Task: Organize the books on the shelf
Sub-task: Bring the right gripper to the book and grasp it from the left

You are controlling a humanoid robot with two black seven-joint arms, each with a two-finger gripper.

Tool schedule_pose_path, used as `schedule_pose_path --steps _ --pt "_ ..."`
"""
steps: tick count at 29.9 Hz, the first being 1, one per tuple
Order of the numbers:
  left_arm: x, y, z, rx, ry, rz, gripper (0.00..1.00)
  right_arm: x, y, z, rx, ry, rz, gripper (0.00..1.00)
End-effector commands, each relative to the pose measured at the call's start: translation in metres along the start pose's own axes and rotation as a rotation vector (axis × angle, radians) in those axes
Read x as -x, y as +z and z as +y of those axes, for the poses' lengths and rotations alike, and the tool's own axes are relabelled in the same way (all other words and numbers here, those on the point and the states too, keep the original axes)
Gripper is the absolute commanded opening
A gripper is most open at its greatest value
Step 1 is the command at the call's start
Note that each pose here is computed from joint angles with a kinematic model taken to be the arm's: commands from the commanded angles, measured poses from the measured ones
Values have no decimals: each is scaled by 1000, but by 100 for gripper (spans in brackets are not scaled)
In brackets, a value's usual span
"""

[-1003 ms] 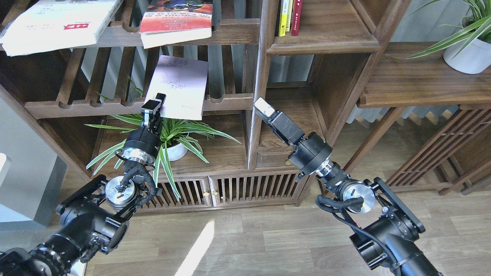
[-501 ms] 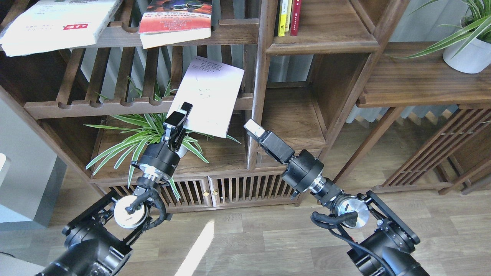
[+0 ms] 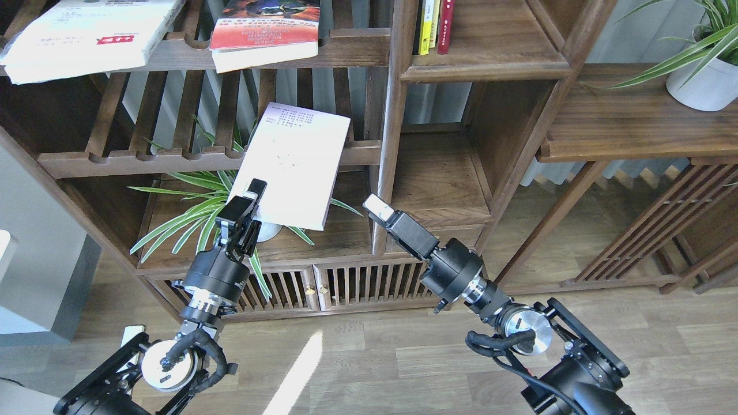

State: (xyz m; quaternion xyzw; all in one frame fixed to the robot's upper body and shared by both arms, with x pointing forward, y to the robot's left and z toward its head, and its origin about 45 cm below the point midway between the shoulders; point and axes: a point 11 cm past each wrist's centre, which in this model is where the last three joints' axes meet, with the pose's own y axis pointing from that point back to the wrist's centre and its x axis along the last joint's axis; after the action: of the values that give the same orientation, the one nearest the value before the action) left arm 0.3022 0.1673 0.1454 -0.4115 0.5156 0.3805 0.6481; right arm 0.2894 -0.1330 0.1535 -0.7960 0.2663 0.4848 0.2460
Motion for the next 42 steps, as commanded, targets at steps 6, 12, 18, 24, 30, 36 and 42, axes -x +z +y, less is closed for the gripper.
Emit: schedule_pose_path --steps 6,12,18,24,30,36,42 --pt "11 -21 14 -62 -36 -36 1 -2 2 0 5 5 -1 99" --pt "15 -30 14 -100 -53 -60 1 -3 1 -1 7 7 1 99" --pt "15 -34 18 -117 -51 -55 1 -5 2 -2 6 12 -5 99" --pt "21 -36 19 -118 -68 -47 1 -10 3 -1 8 30 -8 99" --pt "19 -40 27 -122 -54 -32 1 -12 3 -5 6 31 -13 99" --pt "15 -44 33 -130 -38 -25 1 -14 -1 -9 7 33 -4 99" --pt "15 -49 34 -143 -37 -21 1 -10 -13 -22 8 17 20 99"
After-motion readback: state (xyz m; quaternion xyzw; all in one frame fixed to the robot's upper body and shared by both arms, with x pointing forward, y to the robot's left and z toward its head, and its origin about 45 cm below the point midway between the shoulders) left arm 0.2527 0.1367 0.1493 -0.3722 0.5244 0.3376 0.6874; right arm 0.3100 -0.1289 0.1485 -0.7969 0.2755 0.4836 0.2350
